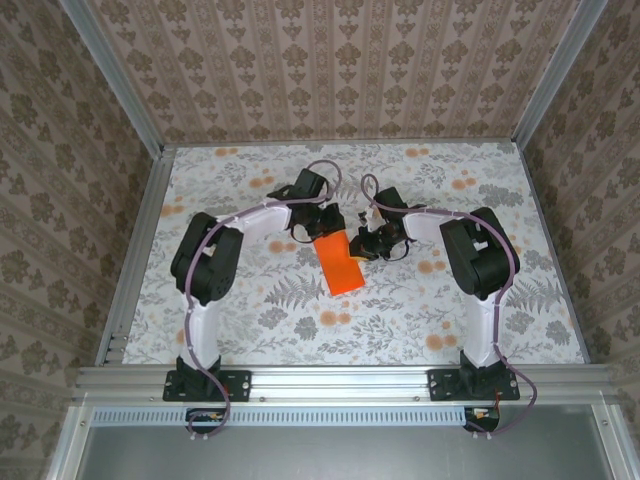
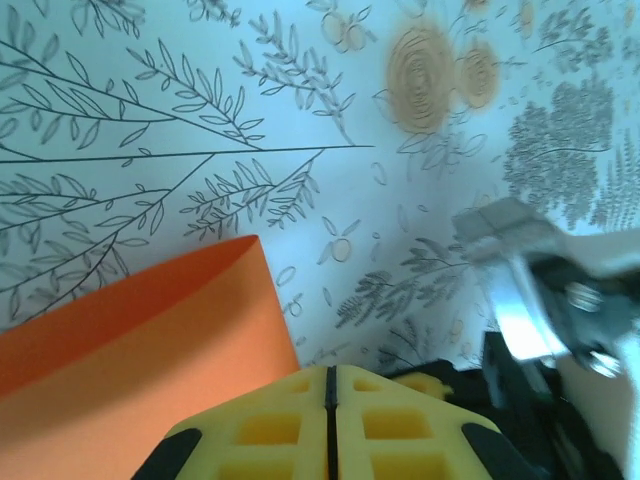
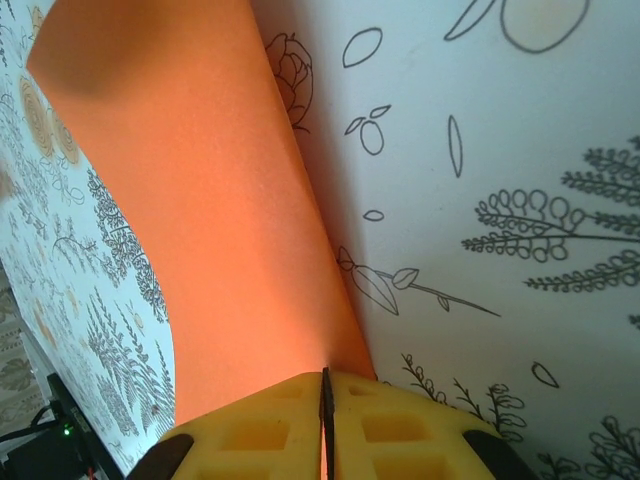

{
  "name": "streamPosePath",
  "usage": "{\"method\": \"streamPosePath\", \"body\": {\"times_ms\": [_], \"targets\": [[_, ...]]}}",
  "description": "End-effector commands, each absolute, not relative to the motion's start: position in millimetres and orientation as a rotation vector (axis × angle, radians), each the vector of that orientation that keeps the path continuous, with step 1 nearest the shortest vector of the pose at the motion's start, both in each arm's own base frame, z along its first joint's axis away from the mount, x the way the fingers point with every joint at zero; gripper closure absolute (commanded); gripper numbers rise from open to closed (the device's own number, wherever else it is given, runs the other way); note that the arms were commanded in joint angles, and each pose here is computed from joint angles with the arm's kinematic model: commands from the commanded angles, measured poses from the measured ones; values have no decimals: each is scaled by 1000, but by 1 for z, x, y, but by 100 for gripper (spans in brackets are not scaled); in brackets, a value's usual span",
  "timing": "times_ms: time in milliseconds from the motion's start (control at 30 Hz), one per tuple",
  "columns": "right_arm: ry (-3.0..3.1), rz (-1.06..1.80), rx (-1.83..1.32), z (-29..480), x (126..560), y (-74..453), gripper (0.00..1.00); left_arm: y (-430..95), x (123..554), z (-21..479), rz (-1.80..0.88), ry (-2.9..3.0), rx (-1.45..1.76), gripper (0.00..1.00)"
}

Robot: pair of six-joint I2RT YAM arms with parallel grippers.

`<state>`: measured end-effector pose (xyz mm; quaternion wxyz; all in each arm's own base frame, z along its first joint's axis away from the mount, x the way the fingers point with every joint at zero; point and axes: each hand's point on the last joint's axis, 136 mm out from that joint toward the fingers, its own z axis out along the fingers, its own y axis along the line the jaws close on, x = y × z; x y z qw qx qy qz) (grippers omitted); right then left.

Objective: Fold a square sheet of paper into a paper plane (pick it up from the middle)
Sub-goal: Fold the square sheet of paper in half at the center of the table.

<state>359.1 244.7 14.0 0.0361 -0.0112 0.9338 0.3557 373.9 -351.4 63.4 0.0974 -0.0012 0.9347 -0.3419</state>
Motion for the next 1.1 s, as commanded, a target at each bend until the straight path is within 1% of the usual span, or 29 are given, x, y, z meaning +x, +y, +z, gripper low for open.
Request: {"method": "streamPosePath", "body": {"times_ms": [0,133,433,800,1067], "targets": [[2939,1097,-9,0,347,242,90,-357,373,46,-1051,2805,-43,92],[2938,1111,-3,0,348,244,90,-360,373,36,-1071,2809,-61,93],[2947,1103,3,-1,347,242,90,-366,375,33,-1115,2794,-51,93],[2962,1094,-7,0,344,241,90,-348,371,3,-957,2888,-83,94],[2970,1157,-8,14,327,241,90,-336,366,-20,-873,2946,-116,94]]}}
